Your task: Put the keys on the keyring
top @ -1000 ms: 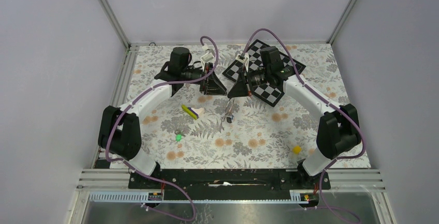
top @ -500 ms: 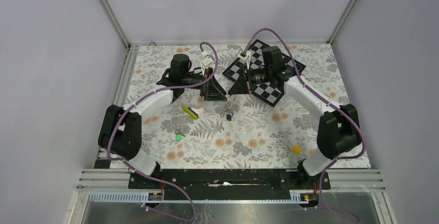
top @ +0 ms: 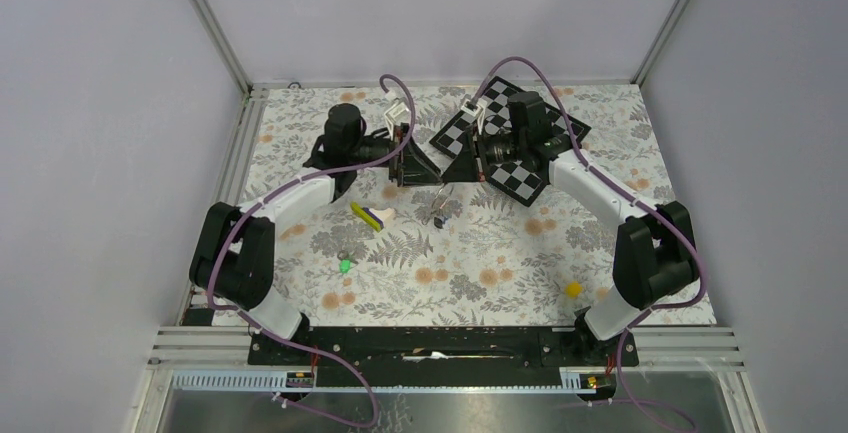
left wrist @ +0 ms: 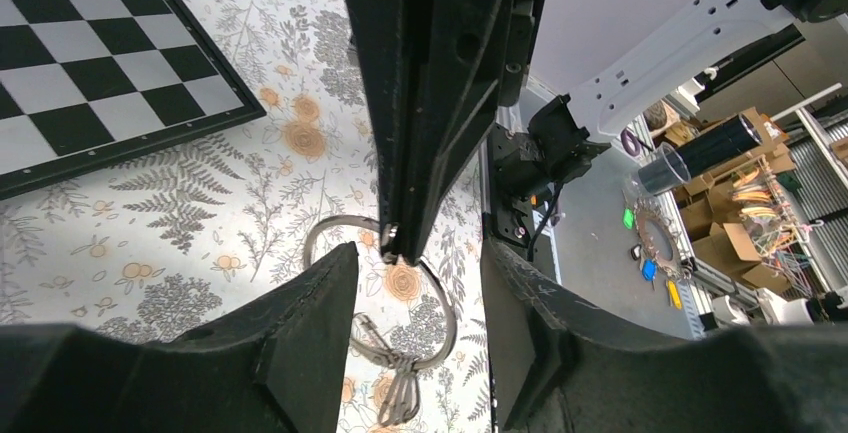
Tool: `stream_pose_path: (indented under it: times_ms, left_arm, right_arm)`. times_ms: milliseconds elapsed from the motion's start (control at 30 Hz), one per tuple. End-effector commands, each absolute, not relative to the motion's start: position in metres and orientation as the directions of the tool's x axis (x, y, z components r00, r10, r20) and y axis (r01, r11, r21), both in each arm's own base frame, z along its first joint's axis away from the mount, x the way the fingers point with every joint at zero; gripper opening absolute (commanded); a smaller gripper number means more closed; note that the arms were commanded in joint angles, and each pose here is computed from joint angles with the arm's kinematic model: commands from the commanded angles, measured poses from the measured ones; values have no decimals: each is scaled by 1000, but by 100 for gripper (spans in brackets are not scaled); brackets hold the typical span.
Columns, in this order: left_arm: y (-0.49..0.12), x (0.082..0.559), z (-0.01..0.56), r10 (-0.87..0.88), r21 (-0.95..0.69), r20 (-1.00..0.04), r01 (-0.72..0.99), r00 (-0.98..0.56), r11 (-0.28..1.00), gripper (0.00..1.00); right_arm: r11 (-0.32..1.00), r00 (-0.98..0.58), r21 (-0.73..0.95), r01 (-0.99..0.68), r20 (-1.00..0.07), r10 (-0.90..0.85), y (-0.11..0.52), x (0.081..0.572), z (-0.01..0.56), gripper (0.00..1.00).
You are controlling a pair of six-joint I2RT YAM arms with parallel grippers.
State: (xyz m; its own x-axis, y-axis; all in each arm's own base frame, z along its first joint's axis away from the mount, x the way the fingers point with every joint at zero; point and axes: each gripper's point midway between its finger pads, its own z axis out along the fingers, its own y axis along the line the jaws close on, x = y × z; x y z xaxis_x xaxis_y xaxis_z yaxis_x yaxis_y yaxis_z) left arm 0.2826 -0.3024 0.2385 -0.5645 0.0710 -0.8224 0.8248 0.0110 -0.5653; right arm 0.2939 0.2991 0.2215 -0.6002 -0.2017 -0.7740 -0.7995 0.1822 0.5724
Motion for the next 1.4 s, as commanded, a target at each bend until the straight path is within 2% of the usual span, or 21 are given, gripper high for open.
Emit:
stream_pose_path:
  times_ms: [0, 833, 1067, 1200, 1267, 1367]
  left_arm:
    - [-294, 298, 269, 4, -480, -877, 877, -480, 22, 50]
    - [-308, 298, 266, 25, -520, -854, 854, -519, -23, 29]
    - [-308, 295, 264, 33, -526, -851, 850, -525, -33, 16]
    - [-308, 292, 266, 39, -522, -853, 852, -520, -48, 1]
    - [-308, 291, 268, 40, -518, -855, 854, -517, -54, 0]
    - [-306, 289, 270, 46, -511, -859, 858, -509, -57, 0]
  right_arm:
    - [92, -532, 525, -846, -826, -185, 295, 280, 245, 0]
    - [78, -550, 546, -834, -814, -188, 297, 281, 238, 0]
    - [80, -549, 544, -835, -815, -188, 297, 281, 238, 0]
    - [84, -549, 543, -835, -815, -185, 298, 283, 239, 0]
    - [89, -553, 546, -833, -812, -185, 298, 284, 239, 0]
    - [98, -557, 549, -830, -810, -182, 297, 286, 239, 14]
